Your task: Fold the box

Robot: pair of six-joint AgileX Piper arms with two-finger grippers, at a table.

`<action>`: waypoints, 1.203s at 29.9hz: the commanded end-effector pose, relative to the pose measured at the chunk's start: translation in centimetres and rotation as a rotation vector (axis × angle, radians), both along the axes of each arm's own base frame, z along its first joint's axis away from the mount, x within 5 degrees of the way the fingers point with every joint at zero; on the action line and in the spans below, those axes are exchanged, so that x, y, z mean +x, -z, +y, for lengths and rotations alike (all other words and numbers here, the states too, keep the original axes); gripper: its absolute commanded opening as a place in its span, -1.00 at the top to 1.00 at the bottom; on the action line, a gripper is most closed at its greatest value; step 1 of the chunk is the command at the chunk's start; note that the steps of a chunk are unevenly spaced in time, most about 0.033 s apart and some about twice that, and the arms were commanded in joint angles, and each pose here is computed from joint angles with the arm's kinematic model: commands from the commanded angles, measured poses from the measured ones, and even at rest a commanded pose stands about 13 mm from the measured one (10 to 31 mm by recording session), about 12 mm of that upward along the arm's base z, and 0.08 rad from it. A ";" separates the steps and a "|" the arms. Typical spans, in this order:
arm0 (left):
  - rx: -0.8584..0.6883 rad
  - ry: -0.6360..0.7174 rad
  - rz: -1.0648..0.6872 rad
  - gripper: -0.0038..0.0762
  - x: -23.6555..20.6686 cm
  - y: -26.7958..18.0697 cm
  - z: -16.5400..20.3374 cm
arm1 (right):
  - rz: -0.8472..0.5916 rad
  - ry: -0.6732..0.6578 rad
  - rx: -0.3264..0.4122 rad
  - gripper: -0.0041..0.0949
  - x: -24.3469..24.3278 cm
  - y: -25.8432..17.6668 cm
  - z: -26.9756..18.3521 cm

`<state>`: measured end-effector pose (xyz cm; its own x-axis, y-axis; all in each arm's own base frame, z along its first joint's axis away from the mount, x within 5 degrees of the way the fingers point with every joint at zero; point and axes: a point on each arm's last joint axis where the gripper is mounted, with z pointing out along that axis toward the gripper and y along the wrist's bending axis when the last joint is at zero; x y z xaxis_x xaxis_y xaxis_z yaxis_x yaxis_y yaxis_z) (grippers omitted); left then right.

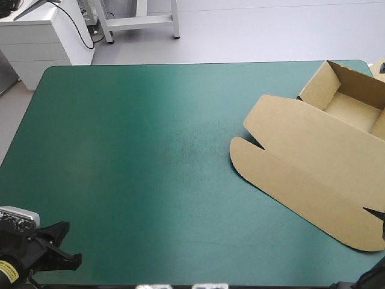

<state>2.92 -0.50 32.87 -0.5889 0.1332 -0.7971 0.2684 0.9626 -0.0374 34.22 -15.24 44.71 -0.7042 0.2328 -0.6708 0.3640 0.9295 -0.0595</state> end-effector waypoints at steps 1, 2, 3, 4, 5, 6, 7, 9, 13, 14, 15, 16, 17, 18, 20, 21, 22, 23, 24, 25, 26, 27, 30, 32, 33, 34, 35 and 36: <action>-0.040 0.009 -0.098 0.92 0.4 -1.3 -0.2 | -0.190 -0.054 0.015 -0.16 -4.8 -5.7 3.0; -0.044 0.010 -0.109 0.92 0.5 -1.4 -0.3 | -0.218 -0.104 0.043 0.06 -5.6 -6.2 4.0; -0.053 0.013 -0.121 0.92 0.5 -1.5 -0.3 | -0.237 -0.154 0.067 0.25 -6.3 -6.5 5.0; -0.064 0.015 -0.145 0.92 0.6 -1.7 -0.4 | -0.244 -0.202 0.075 0.52 -6.8 -6.7 5.8; -0.075 0.017 -0.174 0.92 0.7 -2.0 -0.5 | -0.248 -0.253 0.083 0.79 -7.5 -6.7 6.8; -0.083 0.018 -0.200 0.92 0.8 -2.2 -0.5 | -0.254 -0.279 0.091 0.95 -8.3 -6.8 7.6; -0.089 0.021 -0.221 0.92 0.9 -2.4 -0.5 | -0.256 -0.309 0.100 0.92 -9.0 -6.6 8.5; -0.092 0.025 -0.245 0.92 1.0 -2.6 -0.6 | -0.264 -0.358 0.105 0.92 -10.0 -6.1 10.2; -0.064 0.044 -0.261 0.92 1.0 -2.6 -0.6 | -0.318 -0.452 0.090 0.92 -12.5 -5.2 13.3; -0.055 0.049 -0.262 0.92 1.0 -2.5 -0.6 | -0.328 -0.480 0.088 0.92 -13.2 -4.8 14.0; -0.052 0.051 -0.264 0.92 1.0 -2.4 -0.6 | -0.345 -0.506 0.086 0.92 -13.9 -4.4 14.8; -0.048 0.053 -0.265 0.92 0.9 -2.2 -0.5 | -0.370 -0.525 0.082 0.92 -14.7 -4.2 15.3; -0.047 0.055 -0.270 0.92 0.9 -2.1 -0.5 | -0.393 -0.543 0.082 0.92 -15.5 -3.6 15.9; -0.040 0.065 -0.282 0.92 0.7 -1.9 -0.5 | -0.417 -0.565 0.073 0.92 -16.2 -3.1 16.4; -0.039 0.067 -0.292 0.92 0.5 -1.5 -0.4 | -0.441 -0.606 0.051 0.92 -17.5 -1.5 17.0; -0.041 0.067 -0.297 0.92 0.3 -1.3 -0.3 | -0.452 -0.628 0.038 0.92 -18.3 -0.8 17.3; -0.044 0.067 -0.306 0.92 0.1 -1.2 -0.2 | -0.459 -0.646 0.030 0.92 -18.9 -0.1 17.5; -0.051 0.067 -0.318 0.92 -0.3 -1.0 -0.1 | -0.462 -0.664 0.017 0.92 -19.7 0.8 17.7; -0.055 0.067 -0.328 0.92 -0.6 -0.8 0.0 | -0.459 -0.682 0.001 0.92 -20.4 1.7 17.8; -0.059 0.067 -0.338 0.92 -0.8 -0.6 0.1 | -0.464 -0.697 -0.022 0.92 -21.2 2.3 17.8; -0.064 0.066 -0.352 0.92 -1.2 -0.5 0.3 | -0.459 -0.711 -0.048 0.92 -21.8 3.2 17.7; -0.060 0.070 -0.369 0.92 -1.5 -0.4 0.4 | -0.457 -0.720 -0.066 0.92 -22.5 4.0 17.7; -0.058 0.074 -0.394 0.92 -2.2 0.0 0.7 | -0.464 -0.714 -0.066 0.92 -24.2 6.0 17.6; -0.059 0.075 -0.401 0.92 -2.4 0.4 0.8 | -0.487 -0.708 -0.070 0.92 -25.2 6.9 17.5; -0.058 0.075 -0.399 0.92 -2.4 0.7 0.8 | -0.504 -0.704 -0.075 0.92 -25.8 7.4 17.5; -0.056 0.076 -0.401 0.92 -2.5 0.9 0.8 | -0.517 -0.701 -0.079 0.92 -26.2 7.7 17.4; -0.055 0.076 -0.399 0.92 -2.4 1.1 0.8 | -0.533 -0.698 -0.084 0.92 -26.8 8.1 17.4; -0.054 0.076 -0.396 0.92 -2.5 1.3 0.8 | -0.547 -0.696 -0.089 0.92 -27.4 8.5 17.4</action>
